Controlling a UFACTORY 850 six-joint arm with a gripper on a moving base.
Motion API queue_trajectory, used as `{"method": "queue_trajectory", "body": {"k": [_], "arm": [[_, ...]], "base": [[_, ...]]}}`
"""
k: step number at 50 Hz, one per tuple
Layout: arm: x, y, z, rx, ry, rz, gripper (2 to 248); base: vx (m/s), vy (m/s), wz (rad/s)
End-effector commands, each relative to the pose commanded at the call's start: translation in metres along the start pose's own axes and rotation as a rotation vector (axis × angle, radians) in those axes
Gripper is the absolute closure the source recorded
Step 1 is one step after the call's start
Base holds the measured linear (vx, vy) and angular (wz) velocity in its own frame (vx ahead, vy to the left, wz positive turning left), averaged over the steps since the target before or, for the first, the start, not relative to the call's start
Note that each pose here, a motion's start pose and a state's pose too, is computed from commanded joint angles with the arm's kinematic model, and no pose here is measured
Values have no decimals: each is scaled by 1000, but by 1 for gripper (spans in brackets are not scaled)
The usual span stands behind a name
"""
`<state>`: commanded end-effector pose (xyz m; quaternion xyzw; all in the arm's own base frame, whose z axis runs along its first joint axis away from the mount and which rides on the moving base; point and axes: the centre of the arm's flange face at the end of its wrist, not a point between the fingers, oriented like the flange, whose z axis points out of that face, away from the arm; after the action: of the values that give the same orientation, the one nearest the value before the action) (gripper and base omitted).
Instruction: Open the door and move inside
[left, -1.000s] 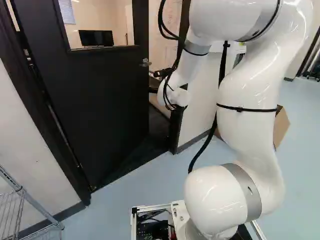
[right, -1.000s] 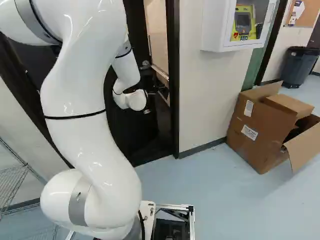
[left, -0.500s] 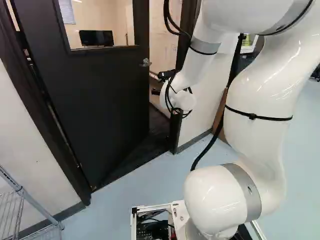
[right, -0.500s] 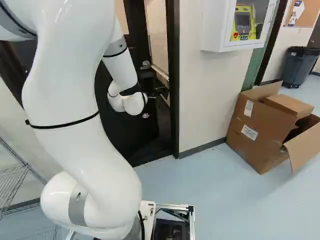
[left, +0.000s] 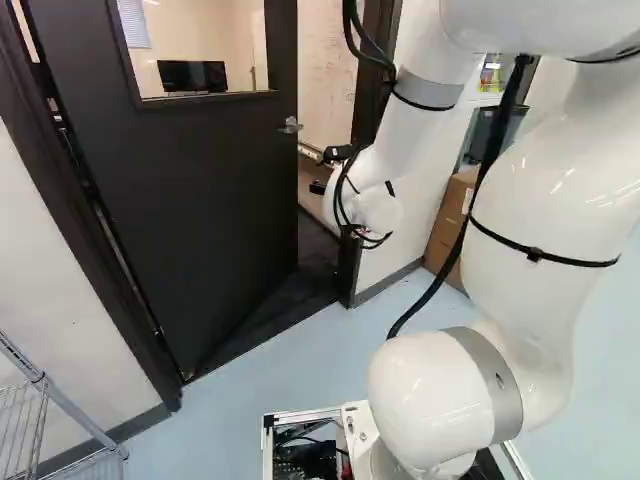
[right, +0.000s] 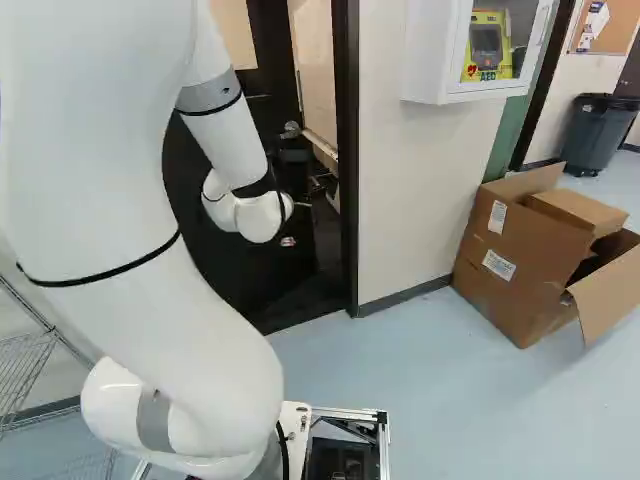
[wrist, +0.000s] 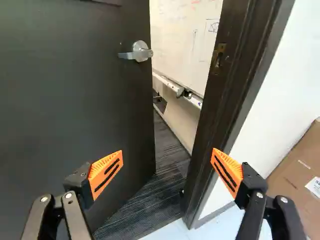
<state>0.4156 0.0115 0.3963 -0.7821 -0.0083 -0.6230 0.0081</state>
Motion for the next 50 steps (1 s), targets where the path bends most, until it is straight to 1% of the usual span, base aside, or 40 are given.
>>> {"method": "queue_trajectory", "body": {"k": [15, 50], "arm": [[-7, 6, -31, -42, -3, 26, 3], [-27, 14, -99, -67, 7, 33, 3]], "base": [[0, 0, 0], [0, 0, 0]]}}
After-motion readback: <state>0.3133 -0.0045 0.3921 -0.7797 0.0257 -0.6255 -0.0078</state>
